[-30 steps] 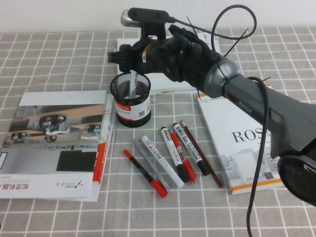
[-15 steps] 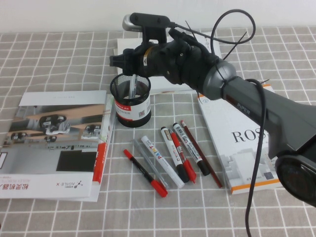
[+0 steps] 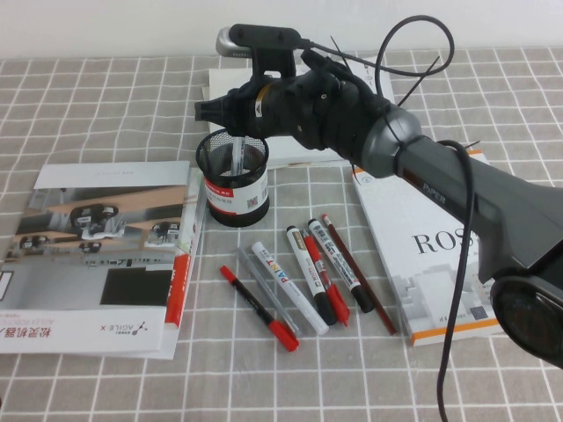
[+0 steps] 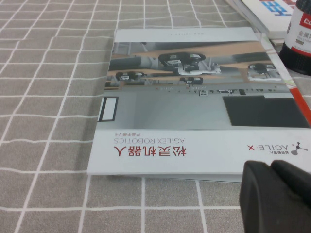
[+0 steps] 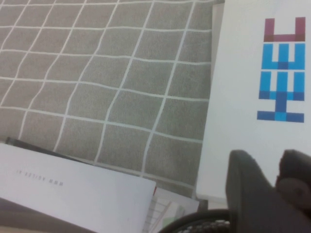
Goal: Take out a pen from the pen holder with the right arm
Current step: 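Take a marker out of the pen holder and lay it on the table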
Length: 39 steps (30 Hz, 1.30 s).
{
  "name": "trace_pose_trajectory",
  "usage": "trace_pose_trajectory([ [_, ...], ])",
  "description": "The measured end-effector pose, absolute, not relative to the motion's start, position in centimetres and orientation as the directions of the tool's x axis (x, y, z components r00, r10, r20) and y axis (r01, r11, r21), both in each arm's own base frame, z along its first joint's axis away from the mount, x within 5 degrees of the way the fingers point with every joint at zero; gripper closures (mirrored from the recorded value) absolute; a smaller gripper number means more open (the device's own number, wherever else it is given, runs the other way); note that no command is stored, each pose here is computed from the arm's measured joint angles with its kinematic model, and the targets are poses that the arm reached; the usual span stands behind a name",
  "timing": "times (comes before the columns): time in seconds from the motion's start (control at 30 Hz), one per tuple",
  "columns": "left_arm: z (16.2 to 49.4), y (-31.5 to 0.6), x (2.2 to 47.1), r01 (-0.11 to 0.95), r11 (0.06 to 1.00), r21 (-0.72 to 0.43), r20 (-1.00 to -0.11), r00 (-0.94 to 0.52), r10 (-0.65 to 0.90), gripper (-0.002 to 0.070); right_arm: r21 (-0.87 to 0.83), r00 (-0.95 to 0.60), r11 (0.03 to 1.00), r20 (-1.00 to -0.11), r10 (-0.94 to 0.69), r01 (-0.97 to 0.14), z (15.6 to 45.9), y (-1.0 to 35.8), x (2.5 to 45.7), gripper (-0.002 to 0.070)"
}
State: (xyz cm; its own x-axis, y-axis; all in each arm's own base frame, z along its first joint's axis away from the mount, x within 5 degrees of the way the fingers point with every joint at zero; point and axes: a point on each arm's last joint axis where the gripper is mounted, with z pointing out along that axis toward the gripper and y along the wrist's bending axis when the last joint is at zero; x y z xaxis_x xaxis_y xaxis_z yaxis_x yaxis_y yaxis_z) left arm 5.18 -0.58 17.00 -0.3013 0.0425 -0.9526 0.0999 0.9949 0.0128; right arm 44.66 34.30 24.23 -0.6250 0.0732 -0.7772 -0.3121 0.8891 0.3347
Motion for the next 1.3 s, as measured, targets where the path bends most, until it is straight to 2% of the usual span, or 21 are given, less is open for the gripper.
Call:
trace_pose_trajectory([
  [0.17,17.0,-0.6,5.2,0.100,0.995,0.013,-0.953,-0.301,0.043,0.0678,0.324,-0.632,0.893,-0.772,0.060,-0.311,24.6,34.1,44.5,0.0591],
  [0.3,17.0,-0.6,5.2,0.100,0.995,0.013,-0.953,-0.301,0.043,0.0678,0.308,-0.621,0.895,-0.783,0.045,-0.323,26.2,33.8,44.1,0.0592],
  [0.63,17.0,-0.6,5.2,0.100,0.995,0.013,-0.953,-0.301,0.043,0.0678,0.278,-0.539,0.879,-0.842,0.030,-0.386,31.9,32.8,42.4,0.0592],
  [0.87,17.0,-0.6,5.2,0.100,0.995,0.013,-0.953,-0.301,0.043,0.0678,0.147,-0.453,0.860,-0.885,-0.107,-0.488,38.4,31.9,38.3,0.0593],
  [0.97,17.0,-0.6,5.2,0.100,0.995,0.013,-0.953,-0.301,0.043,0.0678,0.097,-0.484,0.859,-0.855,-0.186,-0.502,40.7,30.6,36.0,0.0593],
  [1.07,17.0,-0.6,5.2,0.100,0.995,0.013,-0.953,-0.301,0.043,0.0678,0.063,-0.566,0.872,-0.783,-0.258,-0.485,41.7,29.0,34.2,0.0593],
  [1.17,17.0,-0.6,5.2,0.100,0.995,0.013,-0.953,-0.301,0.043,0.0678,0.033,-0.657,0.883,-0.682,-0.323,-0.468,41.2,28.0,33.1,0.0593],
  [1.3,17.0,-0.6,5.2,0.100,0.995,0.013,-0.953,-0.301,0.043,0.0678,0.041,-0.690,0.866,-0.624,-0.367,-0.498,40.2,28.2,32.7,0.0593],
])
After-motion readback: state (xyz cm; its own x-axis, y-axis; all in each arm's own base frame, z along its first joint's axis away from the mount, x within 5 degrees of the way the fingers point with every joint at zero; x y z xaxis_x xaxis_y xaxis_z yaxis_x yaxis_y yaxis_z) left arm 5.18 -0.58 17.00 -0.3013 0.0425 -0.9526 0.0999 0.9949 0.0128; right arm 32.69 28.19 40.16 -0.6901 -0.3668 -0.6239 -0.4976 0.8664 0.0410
